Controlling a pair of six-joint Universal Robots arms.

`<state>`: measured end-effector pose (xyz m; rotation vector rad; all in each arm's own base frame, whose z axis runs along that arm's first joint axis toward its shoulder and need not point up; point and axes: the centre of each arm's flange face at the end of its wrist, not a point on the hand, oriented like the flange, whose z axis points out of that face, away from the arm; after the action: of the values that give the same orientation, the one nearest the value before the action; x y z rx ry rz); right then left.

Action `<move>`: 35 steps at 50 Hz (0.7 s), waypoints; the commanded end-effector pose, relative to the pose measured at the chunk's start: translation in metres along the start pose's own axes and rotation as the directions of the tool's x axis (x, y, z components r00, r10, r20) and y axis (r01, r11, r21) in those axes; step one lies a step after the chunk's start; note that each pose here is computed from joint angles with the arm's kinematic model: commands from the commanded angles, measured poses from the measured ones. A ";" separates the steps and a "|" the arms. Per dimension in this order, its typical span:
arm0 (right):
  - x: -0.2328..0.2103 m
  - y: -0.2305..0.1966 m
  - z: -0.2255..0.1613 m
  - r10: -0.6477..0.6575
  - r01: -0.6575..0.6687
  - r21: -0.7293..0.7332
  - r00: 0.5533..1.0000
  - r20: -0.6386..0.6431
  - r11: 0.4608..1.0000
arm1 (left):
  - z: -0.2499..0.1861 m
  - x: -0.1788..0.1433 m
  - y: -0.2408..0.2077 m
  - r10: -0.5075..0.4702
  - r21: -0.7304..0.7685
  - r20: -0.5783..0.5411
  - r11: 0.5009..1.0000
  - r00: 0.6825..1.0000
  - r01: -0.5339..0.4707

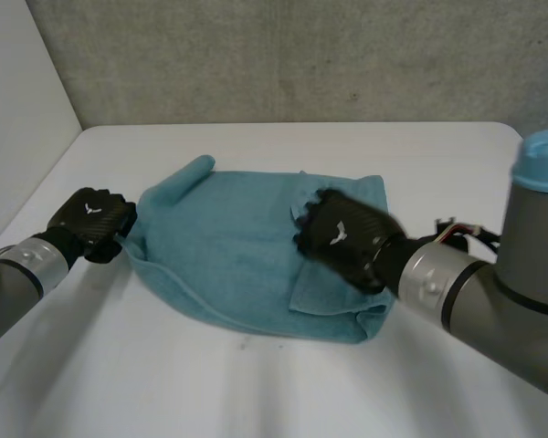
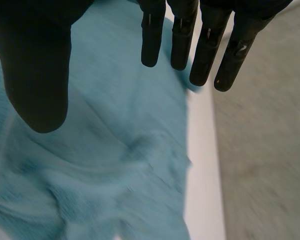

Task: Fold the laundry

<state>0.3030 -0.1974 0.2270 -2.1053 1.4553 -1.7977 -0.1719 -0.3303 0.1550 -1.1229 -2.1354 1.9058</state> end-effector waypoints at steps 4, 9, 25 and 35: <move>-0.049 0.001 0.031 -0.102 0.105 0.007 0.942 0.319 0.994 | -0.001 0.001 -0.002 0.000 0.003 -0.003 1.000 1.000 0.000; -0.052 0.003 0.036 -0.175 0.173 0.037 0.927 0.332 0.984 | -0.001 0.000 -0.004 0.003 0.007 0.001 1.000 1.000 -0.003; -0.058 0.021 0.054 -0.205 0.216 0.005 0.920 0.335 0.976 | -0.002 0.001 -0.003 -0.002 0.004 -0.001 1.000 1.000 0.002; -0.043 0.038 0.059 -0.199 0.225 -0.057 0.936 0.289 0.973 | -0.002 0.001 -0.003 -0.002 0.004 -0.001 1.000 1.000 0.002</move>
<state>0.3332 -0.2118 0.1514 -2.5240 1.2669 -1.3940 -0.1726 -0.3281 0.1574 -1.1208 -2.1306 1.9069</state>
